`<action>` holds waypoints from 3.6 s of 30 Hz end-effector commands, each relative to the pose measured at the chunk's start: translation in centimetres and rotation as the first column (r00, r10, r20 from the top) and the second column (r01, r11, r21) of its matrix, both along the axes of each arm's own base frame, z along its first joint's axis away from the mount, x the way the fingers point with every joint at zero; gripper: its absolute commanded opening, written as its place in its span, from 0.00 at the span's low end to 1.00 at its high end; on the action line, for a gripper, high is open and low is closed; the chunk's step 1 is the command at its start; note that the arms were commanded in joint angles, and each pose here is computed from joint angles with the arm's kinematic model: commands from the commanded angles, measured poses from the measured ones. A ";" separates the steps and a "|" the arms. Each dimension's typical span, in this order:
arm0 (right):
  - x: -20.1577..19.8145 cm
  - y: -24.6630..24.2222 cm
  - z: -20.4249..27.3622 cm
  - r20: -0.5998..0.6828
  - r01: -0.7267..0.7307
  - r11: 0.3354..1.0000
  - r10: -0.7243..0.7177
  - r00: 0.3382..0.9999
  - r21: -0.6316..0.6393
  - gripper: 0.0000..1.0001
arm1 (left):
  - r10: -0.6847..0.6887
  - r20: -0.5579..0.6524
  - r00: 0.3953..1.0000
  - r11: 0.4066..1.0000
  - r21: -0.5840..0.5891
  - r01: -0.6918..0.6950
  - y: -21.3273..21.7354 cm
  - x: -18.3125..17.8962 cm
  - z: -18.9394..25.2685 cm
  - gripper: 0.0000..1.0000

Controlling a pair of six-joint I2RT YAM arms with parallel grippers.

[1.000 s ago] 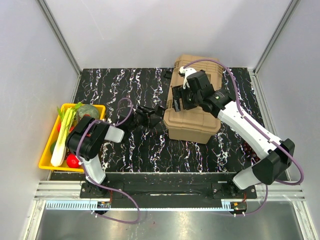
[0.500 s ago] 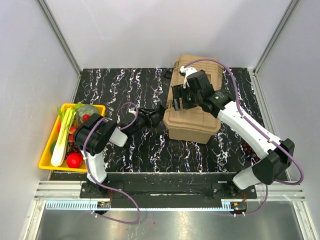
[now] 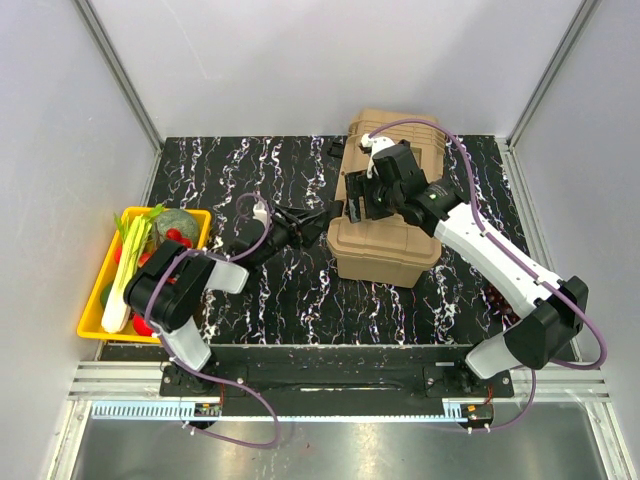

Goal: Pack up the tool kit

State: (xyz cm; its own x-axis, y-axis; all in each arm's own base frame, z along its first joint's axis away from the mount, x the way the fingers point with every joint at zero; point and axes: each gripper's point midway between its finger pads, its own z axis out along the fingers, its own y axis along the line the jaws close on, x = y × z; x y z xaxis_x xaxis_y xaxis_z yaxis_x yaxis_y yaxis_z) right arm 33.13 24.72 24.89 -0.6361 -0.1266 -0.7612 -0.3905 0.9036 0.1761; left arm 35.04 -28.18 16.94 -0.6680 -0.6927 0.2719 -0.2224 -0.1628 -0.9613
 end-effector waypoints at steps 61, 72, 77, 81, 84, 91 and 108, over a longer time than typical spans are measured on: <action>-2.6 -2.4 -8.1 -0.158 0.095 0.972 -0.130 0.979 -0.213 0.47 | -0.307 -0.080 0.948 0.209 0.966 0.149 4.7 1.9 -0.6 0.45; -3.0 -2.5 -8.8 -0.174 0.087 0.971 -0.127 0.977 -0.225 0.46 | -0.386 -0.154 0.910 0.156 0.961 0.229 3.6 1.2 -2.5 0.24; -3.1 -2.5 -9.2 -0.183 0.082 0.970 -0.125 0.975 -0.228 0.46 | -0.431 -0.130 0.893 0.144 0.967 0.210 2.6 1.6 -2.2 0.15; -3.1 -2.5 -9.5 -0.190 0.079 0.969 -0.126 0.974 -0.234 0.46 | -0.459 -0.116 0.881 0.140 0.970 0.201 1.9 1.8 -2.3 0.13; -3.1 -2.5 -9.7 -0.195 0.076 0.969 -0.123 0.973 -0.235 0.46 | -0.465 -0.115 0.878 0.136 0.970 0.199 1.5 2.1 -2.4 0.13; -3.5 -2.3 -10.4 -0.214 0.054 0.970 -0.107 0.971 -0.238 0.45 | -0.510 -0.125 0.851 0.143 0.963 0.227 0.0 2.0 -3.1 0.10; -5.7 -1.3 -14.4 -0.361 -0.053 0.972 -0.034 0.932 -0.228 0.45 | -0.638 -0.043 0.769 0.194 0.957 0.214 -4.7 1.7 -4.8 0.06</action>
